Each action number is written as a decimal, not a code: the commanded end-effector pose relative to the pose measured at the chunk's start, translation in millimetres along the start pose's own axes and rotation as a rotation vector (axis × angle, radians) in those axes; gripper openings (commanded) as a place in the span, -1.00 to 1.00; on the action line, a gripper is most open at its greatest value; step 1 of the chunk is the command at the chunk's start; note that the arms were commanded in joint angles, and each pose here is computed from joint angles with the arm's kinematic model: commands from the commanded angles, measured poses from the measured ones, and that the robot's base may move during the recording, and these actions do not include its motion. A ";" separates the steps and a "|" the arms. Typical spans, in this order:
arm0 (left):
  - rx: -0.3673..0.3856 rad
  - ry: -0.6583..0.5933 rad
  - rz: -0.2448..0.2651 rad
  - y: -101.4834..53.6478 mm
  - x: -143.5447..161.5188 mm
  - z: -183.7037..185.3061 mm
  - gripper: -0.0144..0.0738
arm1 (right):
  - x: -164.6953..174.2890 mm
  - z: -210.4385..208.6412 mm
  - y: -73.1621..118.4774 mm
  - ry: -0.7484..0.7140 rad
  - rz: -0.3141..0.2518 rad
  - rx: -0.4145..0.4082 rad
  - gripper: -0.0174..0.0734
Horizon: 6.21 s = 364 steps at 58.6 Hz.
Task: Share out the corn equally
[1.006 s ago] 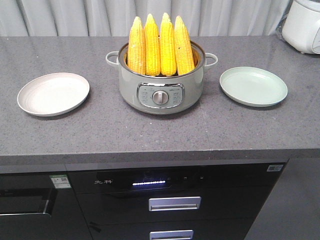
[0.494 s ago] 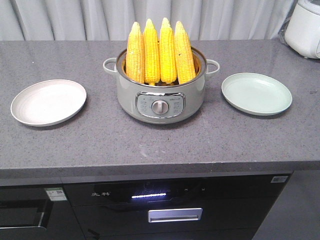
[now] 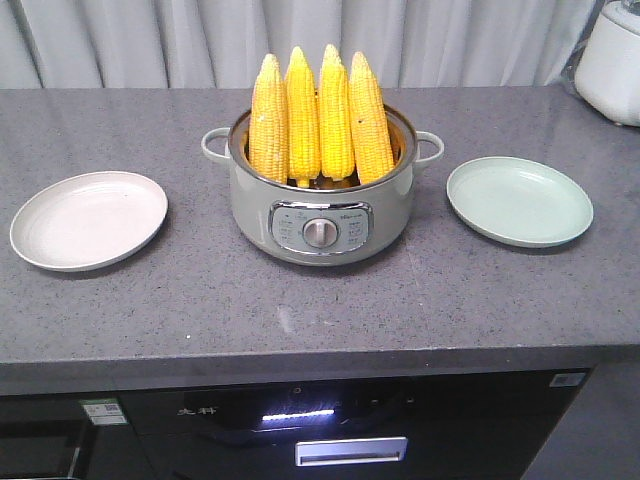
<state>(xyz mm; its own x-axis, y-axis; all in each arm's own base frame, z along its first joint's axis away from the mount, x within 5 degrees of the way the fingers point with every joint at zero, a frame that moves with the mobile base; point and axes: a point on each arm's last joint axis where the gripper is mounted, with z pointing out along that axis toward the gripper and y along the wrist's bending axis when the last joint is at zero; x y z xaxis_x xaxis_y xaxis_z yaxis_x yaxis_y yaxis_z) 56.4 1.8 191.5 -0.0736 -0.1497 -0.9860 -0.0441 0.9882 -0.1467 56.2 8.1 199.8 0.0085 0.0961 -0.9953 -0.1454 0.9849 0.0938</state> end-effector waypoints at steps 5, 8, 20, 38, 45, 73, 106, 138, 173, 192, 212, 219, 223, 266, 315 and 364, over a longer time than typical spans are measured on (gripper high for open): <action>0.011 -0.081 -0.003 -0.5 -3.8 -0.7 -0.69 | -3.3 -0.3 0.1 -0.069 -0.016 -0.002 -0.63; 0.011 -0.081 -0.003 -0.5 -3.8 -0.7 -0.69 | -3.3 -0.3 0.1 -0.069 -0.016 -0.002 -0.63; 0.011 -0.081 -0.003 -0.5 -3.8 -0.7 -0.69 | -3.3 -0.3 0.1 -0.069 -0.016 -0.002 -0.63; 0.011 -0.081 -0.003 -0.5 -3.8 -0.7 -0.69 | -3.3 -0.3 0.1 -0.069 -0.016 -0.002 -0.63; 0.011 -0.081 -0.003 -0.5 -3.8 -0.7 -0.69 | -3.3 -0.3 0.1 -0.069 -0.016 -0.002 -0.63; 0.011 -0.081 -0.003 -0.5 -3.8 -0.7 -0.69 | -3.3 -0.3 0.1 -0.069 -0.016 -0.002 -0.63; 0.011 -0.081 -0.003 -0.5 -3.8 -0.7 -0.69 | -3.3 -0.3 0.1 -0.069 -0.016 -0.002 -0.63; 0.011 -0.081 -0.003 -0.5 -3.8 -0.7 -0.69 | -3.3 -0.3 0.1 -0.069 -0.016 -0.002 -0.63; 0.011 -0.081 -0.003 -0.5 -3.8 -0.7 -0.69 | -3.3 -0.3 0.1 -0.069 -0.016 -0.002 -0.63; 0.011 -0.081 -0.003 -0.5 -3.8 -0.7 -0.69 | -3.3 -0.3 0.1 -0.069 -0.016 -0.002 -0.63; 0.011 -0.081 -0.003 -0.5 -3.8 -0.7 -0.69 | -3.3 -0.3 0.1 -0.069 -0.016 -0.002 -0.63; 0.011 -0.081 -0.003 -0.5 -3.8 -0.7 -0.69 | -3.3 -0.3 0.1 -0.069 -0.016 -0.002 -0.63; 0.011 -0.081 -0.003 -0.5 -3.8 -0.7 -0.69 | -3.3 -0.3 0.1 -0.069 -0.016 -0.002 -0.63; 0.014 -0.094 -0.029 -0.9 -6.3 -1.1 -0.69 | -3.7 -0.3 0.1 -0.073 0.010 -0.003 -0.63; 0.124 -0.209 -1.318 2.3 -21.5 -3.9 -0.69 | -13.3 -1.5 -1.7 -0.113 1.061 -0.036 -0.63; 0.379 -0.067 -0.258 -58.9 -187.0 -13.5 -0.51 | -206.2 50.9 35.3 0.046 -0.153 -0.173 -0.33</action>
<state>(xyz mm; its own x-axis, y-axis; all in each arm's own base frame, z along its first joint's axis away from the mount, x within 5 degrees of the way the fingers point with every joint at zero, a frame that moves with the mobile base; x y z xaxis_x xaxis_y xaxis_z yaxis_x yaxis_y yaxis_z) 47.0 -29.8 366.9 -0.0638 -0.4335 -0.8989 0.3172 0.8452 -0.4301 84.6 30.6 389.1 -0.0679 -0.0094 -0.9976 -0.3371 0.9414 0.0141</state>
